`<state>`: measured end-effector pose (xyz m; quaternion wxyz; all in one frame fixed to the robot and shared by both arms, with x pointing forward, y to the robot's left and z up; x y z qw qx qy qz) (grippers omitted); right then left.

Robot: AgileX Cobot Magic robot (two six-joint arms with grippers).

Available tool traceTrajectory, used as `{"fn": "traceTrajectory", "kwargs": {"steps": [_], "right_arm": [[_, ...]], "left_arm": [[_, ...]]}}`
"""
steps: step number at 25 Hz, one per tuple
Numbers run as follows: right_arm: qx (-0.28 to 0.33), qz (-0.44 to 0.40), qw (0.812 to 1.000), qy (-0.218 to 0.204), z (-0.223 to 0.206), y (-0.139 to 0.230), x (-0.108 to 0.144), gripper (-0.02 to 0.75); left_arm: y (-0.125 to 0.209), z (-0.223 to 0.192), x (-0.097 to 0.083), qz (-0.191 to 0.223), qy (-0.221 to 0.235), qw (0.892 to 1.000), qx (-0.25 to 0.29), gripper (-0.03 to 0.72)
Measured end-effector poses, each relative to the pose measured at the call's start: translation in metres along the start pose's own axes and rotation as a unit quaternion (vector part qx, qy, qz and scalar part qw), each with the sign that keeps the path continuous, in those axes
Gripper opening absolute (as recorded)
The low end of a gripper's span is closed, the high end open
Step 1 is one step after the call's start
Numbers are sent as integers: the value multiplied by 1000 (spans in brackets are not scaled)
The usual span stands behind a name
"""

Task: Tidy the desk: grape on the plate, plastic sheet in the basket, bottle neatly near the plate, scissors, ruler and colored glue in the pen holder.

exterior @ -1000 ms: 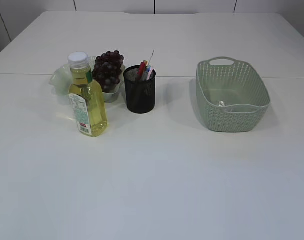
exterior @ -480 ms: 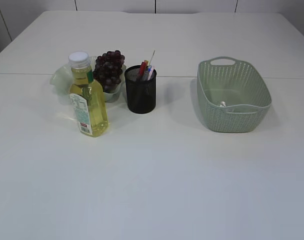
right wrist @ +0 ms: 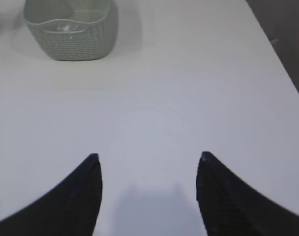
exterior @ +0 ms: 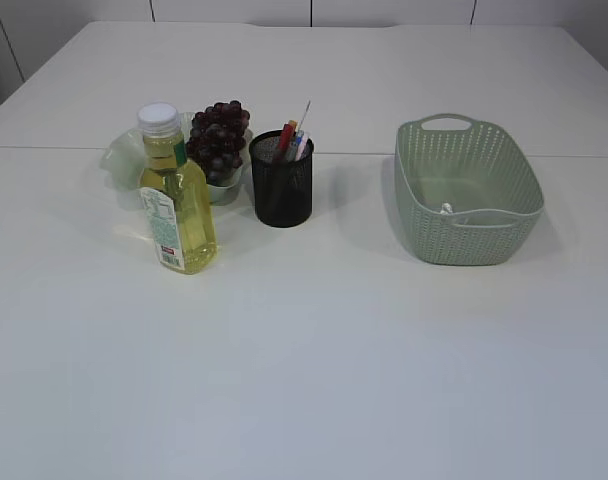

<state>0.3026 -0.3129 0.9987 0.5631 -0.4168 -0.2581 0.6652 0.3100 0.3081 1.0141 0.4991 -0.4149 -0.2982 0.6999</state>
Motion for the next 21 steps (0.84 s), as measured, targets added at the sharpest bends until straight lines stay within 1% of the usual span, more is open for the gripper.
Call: {"fn": "traceTrajectory", "kwargs": {"steps": [2,6,8,21], "right_arm": [[-3,13,1000,-14,0,-1,5,477],[-6,16,1000,-22,0,-2,8,477],[-6,16,1000,-22,0,-2,8,477],[-6,16,1000,-21,0,-2,8,477]], "left_arm": [[1,0,-2,-13,7,1000,3,358],[4,0,-11,-44,30,999,10,335],[5,0,-12,-50,34,998,11,325],[5,0,-12,-55,35,998,12,255]]}}
Point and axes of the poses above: a point on each arm's last joint axis where the gripper is mounted, z pointing back along that axis away from the gripper, x along the wrist's bending axis when the last joint is at zero, y = z × x, the point moved 9 cm from there along -z, pointing out along that axis toward the gripper, and after that the axes turned 13 degrees about z, right-handed, at the moved point
